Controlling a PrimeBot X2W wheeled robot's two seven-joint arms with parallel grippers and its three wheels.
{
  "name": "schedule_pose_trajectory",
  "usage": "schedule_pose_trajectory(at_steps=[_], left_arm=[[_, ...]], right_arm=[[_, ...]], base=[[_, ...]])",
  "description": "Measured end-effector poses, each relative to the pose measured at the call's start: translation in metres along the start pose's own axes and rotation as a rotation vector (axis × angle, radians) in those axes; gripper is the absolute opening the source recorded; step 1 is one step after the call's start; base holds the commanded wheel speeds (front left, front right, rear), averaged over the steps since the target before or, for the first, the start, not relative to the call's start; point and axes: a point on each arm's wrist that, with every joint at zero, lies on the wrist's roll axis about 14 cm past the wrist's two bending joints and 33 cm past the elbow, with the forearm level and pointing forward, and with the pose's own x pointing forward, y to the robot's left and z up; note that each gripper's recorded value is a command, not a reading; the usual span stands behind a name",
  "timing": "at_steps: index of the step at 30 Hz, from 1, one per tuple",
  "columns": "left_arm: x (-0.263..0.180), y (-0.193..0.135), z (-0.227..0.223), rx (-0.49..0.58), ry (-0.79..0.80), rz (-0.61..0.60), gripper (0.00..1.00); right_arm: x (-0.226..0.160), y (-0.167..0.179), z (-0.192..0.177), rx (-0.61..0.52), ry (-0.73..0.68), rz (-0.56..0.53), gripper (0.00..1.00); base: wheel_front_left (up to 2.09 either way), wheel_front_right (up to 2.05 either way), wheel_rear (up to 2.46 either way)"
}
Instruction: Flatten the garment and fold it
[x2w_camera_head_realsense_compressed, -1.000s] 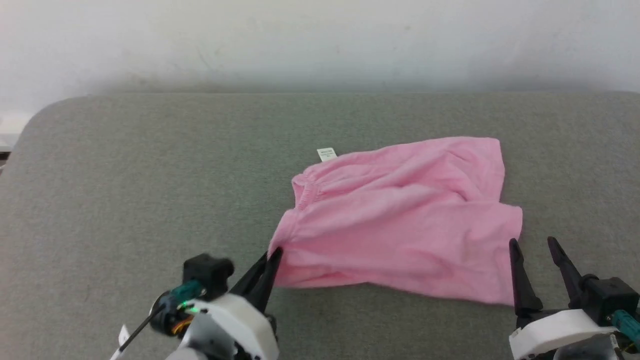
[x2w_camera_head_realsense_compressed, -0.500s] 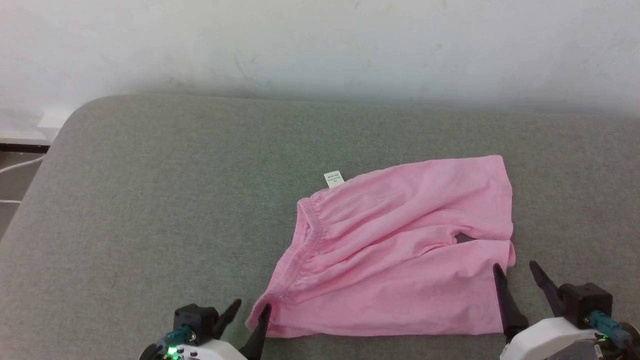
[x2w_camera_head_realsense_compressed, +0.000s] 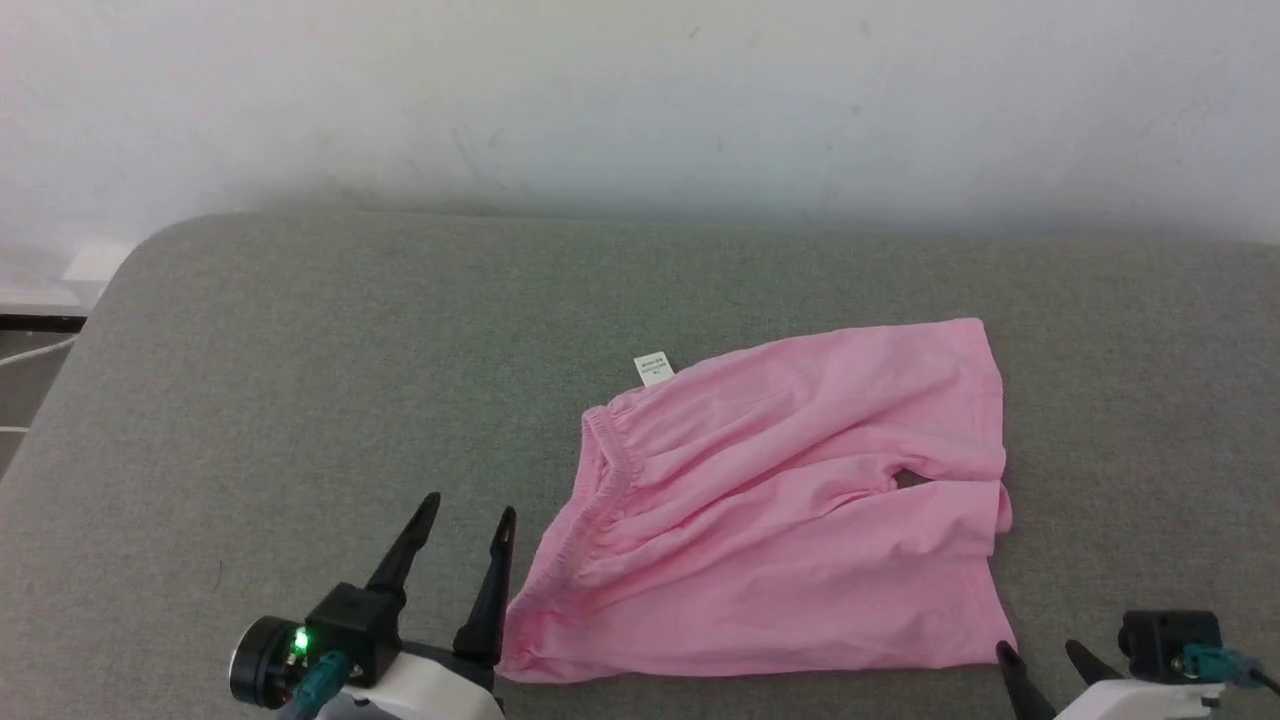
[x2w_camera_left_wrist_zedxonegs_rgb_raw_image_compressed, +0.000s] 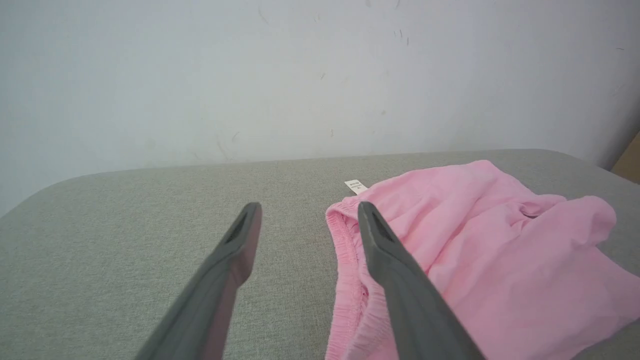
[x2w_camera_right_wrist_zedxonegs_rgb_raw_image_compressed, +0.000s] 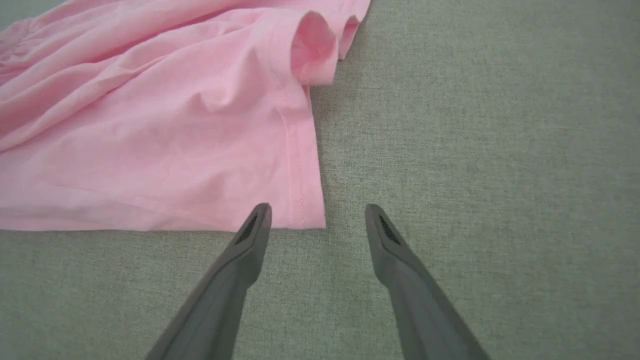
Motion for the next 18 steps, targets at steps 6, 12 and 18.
schedule_pose_trajectory(at_steps=[6,12,18], left_arm=[[0.006,-0.005,0.003,0.000,-0.016,0.005,1.00],[0.008,-0.005,-0.001,-0.004,-0.010,0.005,1.00],[0.007,0.002,-0.004,-0.005,0.001,0.028,1.00]], right_arm=[[0.002,0.002,-0.001,0.016,0.075,0.011,1.00],[0.016,0.006,-0.008,0.005,0.144,0.024,1.00],[0.028,0.008,-0.026,0.008,0.218,0.034,1.00]], base=[[0.00,0.00,0.00],[0.00,0.00,0.00],[0.00,0.00,0.00]])
